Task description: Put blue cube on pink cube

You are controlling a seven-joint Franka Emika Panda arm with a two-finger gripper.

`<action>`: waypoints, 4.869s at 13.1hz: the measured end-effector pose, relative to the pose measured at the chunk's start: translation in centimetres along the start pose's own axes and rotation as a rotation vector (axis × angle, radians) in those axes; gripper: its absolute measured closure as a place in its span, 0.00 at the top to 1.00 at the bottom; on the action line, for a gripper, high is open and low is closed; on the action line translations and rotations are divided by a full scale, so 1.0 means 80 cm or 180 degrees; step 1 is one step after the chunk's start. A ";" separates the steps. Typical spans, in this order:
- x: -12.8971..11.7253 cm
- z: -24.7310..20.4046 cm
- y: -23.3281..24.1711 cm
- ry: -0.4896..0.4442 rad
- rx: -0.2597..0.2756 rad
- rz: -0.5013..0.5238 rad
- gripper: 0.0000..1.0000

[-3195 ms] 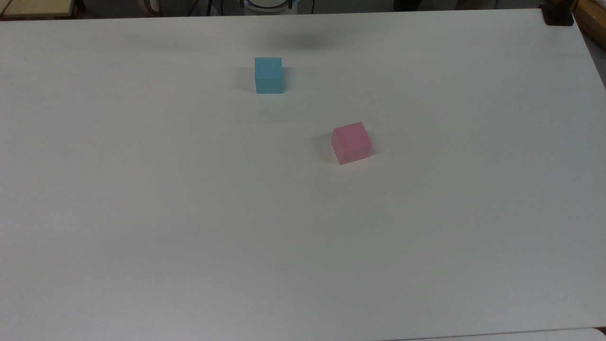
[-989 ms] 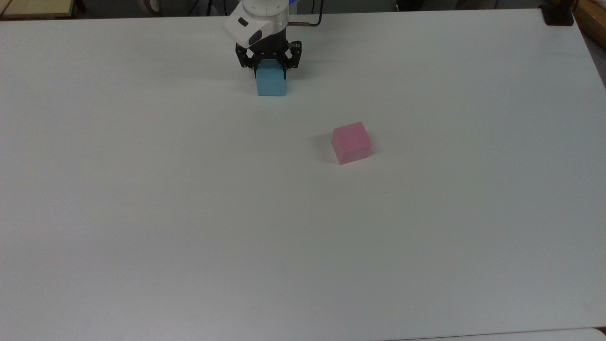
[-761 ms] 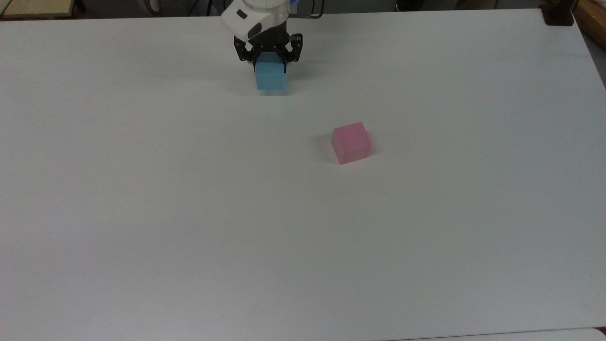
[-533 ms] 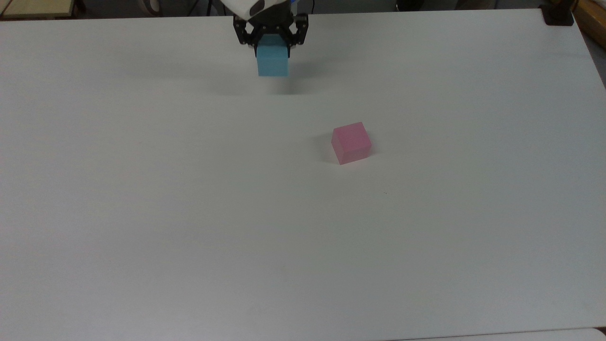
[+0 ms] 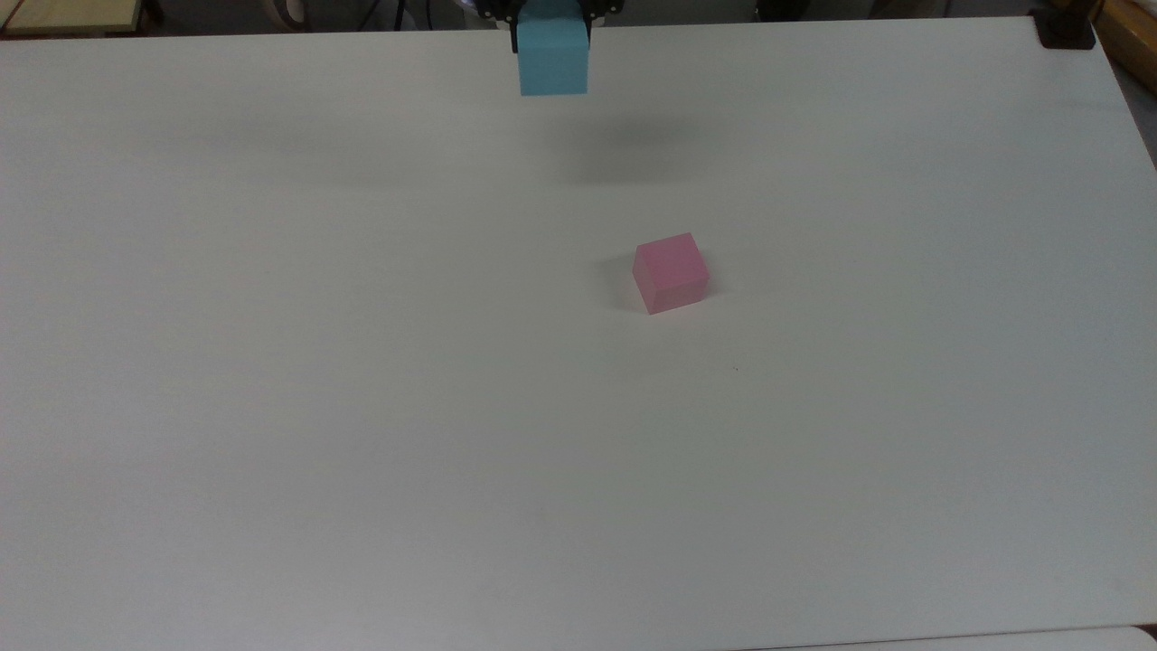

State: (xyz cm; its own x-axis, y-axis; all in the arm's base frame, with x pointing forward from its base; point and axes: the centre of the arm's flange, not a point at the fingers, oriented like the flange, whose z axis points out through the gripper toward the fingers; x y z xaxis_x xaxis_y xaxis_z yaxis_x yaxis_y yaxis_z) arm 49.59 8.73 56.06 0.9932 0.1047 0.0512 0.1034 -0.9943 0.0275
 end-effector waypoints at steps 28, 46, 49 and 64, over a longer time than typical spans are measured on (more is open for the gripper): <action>0.163 0.209 -0.158 -0.0156 -0.0042 -0.0842 0.64; 0.147 0.161 -0.155 -0.0045 -0.0035 -0.0868 1.00; 0.134 0.089 -0.142 -0.0043 -0.0049 -0.0820 1.00; 0.076 -0.052 0.126 -0.0095 -0.0117 0.0514 1.00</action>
State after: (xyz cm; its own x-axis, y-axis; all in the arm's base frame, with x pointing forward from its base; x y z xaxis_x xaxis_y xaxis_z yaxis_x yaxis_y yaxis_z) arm 56.43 -0.56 60.83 0.9979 -0.0575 0.0281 -0.0591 -0.9966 0.0579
